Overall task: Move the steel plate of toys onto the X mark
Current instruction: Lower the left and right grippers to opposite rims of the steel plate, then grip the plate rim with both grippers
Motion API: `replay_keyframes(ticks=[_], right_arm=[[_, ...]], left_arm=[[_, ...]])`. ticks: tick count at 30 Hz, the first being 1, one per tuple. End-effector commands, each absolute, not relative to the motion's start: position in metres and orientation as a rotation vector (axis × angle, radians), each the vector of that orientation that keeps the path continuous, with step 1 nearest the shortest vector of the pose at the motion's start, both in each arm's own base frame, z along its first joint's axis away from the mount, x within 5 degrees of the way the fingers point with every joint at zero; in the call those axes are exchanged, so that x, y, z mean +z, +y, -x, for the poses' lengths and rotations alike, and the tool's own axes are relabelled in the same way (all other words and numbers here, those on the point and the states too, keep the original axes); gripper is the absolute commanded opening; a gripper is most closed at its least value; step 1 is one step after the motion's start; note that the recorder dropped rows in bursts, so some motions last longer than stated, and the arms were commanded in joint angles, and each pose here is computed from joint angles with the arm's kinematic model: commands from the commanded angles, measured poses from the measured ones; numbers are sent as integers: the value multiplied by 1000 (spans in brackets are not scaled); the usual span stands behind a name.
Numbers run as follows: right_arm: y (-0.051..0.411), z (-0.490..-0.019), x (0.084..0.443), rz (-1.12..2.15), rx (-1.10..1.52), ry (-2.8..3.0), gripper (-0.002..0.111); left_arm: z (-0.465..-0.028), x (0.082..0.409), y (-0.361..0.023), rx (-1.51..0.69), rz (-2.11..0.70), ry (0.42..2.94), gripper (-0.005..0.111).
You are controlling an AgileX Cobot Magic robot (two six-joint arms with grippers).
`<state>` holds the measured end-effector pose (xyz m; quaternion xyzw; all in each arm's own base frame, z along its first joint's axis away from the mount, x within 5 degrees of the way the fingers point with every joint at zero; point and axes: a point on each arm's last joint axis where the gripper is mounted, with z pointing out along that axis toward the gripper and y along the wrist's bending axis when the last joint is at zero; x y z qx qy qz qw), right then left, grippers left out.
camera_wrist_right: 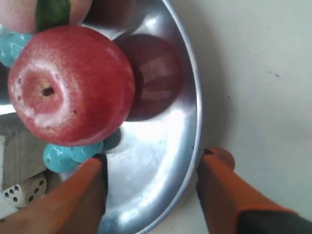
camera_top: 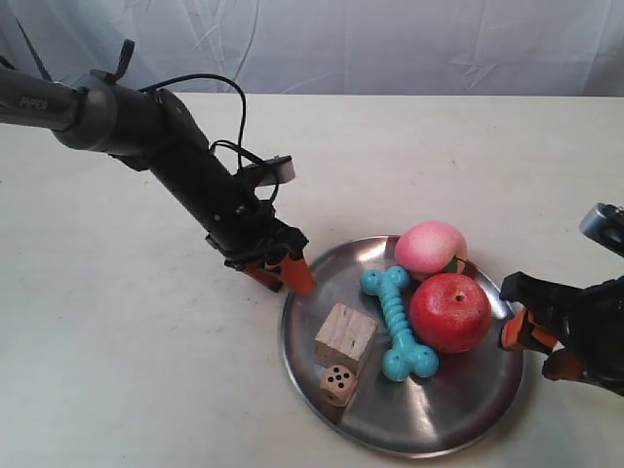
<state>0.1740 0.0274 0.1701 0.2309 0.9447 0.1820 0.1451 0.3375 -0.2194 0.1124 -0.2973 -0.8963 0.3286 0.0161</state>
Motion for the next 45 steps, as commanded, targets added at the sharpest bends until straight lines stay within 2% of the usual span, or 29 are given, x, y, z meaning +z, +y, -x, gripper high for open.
replay_keyframes(ticks=[1,9,23,35,38,40,44,45], right_arm=[[25,-176,158,-704,490,2740,54],[19,-167,123,-853,397,2755,54],[20,-172,108,-941,424,2745,54],[45,-174,89,-877,462,2827,54],[46,-173,86,-878,450,2839,44],[46,-173,85,-885,445,2838,31],[45,-174,85,-885,437,2834,2],[45,-174,85,-885,437,2834,0]], left_arm=[[-335,106,-226,1016,931,-2772,54],[-335,106,-226,1016,931,-2772,54],[-335,106,-226,1016,931,-2772,54],[-325,106,-238,1003,988,-2742,54],[-324,106,-240,1002,995,-2735,52],[-322,106,-241,997,1005,-2725,49],[-320,106,-243,989,1026,-2710,31],[-319,106,-244,988,1028,-2709,25]])
